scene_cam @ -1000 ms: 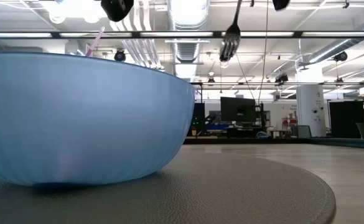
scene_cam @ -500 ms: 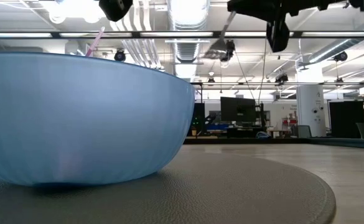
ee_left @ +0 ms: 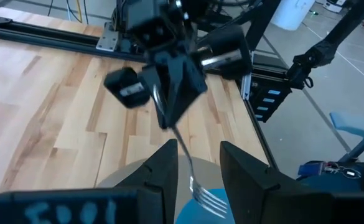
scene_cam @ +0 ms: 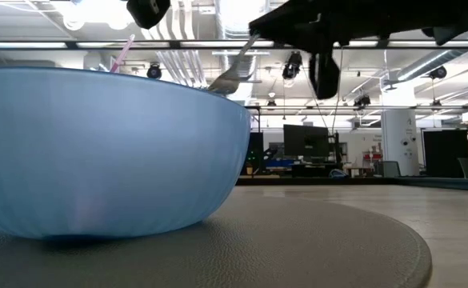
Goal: Pick & Place Utensil
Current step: Put the silver fork into the blue bowl
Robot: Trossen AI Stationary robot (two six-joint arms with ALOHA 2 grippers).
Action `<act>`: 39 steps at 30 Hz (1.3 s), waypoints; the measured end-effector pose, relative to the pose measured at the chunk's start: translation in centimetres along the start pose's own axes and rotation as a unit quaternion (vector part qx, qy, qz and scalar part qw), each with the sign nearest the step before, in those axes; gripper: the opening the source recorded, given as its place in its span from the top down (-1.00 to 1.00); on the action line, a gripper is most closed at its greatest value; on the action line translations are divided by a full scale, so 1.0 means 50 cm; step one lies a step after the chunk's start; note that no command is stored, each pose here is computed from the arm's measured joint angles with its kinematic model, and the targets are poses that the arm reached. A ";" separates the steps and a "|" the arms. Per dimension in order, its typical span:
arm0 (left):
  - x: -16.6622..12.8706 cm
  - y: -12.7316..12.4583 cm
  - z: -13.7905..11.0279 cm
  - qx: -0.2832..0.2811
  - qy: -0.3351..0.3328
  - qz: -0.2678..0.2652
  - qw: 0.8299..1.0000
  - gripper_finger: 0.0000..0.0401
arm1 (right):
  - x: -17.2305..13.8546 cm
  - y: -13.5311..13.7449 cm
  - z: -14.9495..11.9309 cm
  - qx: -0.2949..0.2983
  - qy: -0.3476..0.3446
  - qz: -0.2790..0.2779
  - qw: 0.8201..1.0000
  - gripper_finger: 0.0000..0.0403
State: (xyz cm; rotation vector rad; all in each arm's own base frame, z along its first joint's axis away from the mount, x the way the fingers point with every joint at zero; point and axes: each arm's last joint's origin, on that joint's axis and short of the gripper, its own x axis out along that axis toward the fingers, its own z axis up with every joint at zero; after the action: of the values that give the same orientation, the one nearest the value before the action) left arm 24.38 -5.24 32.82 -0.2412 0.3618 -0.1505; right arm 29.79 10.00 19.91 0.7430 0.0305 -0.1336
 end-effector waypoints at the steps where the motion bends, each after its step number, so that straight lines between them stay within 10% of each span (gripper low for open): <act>1: 0.000 0.000 -0.001 0.000 0.002 0.000 1.000 0.45 | 0.009 0.000 -0.006 0.003 0.005 0.000 1.000 0.96; 39: 0.000 0.000 -0.001 -0.004 0.002 0.000 1.000 0.45 | 0.113 -0.052 -0.116 0.010 0.097 -0.016 0.995 0.96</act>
State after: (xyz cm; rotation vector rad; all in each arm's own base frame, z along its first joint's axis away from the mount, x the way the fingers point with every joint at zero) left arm 24.38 -5.24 32.76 -0.2484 0.3666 -0.1488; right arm 35.14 11.40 13.44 0.7741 0.2255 -0.0917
